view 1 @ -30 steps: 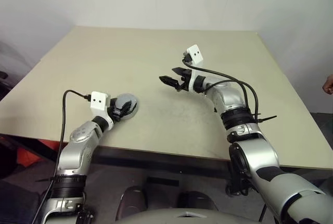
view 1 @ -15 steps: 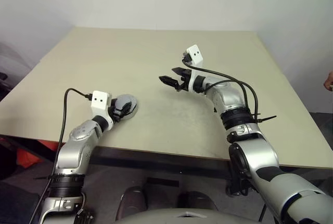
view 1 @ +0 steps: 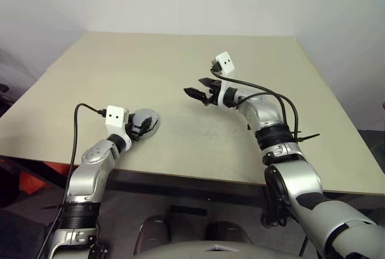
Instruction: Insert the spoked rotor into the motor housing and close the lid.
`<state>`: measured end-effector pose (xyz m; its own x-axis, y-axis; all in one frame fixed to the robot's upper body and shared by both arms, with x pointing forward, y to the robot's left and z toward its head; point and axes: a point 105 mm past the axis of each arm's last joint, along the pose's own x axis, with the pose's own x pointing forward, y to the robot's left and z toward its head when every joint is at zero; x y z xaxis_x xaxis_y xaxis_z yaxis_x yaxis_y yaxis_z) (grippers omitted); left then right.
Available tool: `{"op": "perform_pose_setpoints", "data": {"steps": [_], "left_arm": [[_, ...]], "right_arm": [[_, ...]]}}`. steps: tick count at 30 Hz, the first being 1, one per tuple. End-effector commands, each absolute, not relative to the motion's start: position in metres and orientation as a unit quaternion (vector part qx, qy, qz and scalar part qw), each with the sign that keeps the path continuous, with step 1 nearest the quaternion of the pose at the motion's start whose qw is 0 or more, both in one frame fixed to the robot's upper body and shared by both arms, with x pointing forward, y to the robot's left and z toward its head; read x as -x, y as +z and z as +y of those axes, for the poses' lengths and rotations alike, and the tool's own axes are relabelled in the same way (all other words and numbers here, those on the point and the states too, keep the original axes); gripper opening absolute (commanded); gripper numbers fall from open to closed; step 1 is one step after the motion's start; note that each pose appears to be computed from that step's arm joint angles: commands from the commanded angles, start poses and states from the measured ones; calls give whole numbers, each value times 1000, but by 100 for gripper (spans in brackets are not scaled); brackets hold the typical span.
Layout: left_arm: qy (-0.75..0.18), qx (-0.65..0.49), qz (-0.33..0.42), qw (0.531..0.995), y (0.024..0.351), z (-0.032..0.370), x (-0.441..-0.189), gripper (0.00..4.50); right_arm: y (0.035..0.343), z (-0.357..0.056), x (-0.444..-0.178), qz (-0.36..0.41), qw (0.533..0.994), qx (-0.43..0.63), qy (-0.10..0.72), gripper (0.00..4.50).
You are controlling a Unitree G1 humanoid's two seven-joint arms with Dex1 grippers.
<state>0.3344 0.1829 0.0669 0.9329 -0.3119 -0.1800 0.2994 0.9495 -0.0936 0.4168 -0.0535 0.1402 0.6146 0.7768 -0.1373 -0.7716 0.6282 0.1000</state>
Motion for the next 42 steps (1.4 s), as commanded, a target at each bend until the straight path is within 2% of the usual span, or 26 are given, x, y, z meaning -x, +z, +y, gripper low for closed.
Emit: {"op": "perform_pose_setpoints", "data": {"steps": [1,13,17,29,42], "left_arm": [[-140,28,130,981,52,191,-331,304],[-157,-8,178,971,41,188,-327,304],[-167,-20,225,960,31,187,-321,304],[-142,-10,230,963,29,190,-320,304],[-107,-15,316,943,9,200,-309,304]], "right_arm": [[157,-49,-417,53,897,-8,439,450],[156,-50,-417,53,898,-9,437,450],[156,-51,-417,53,899,-10,434,450],[156,-52,-418,54,900,-9,432,450],[157,-52,-419,55,902,-10,429,450]]}}
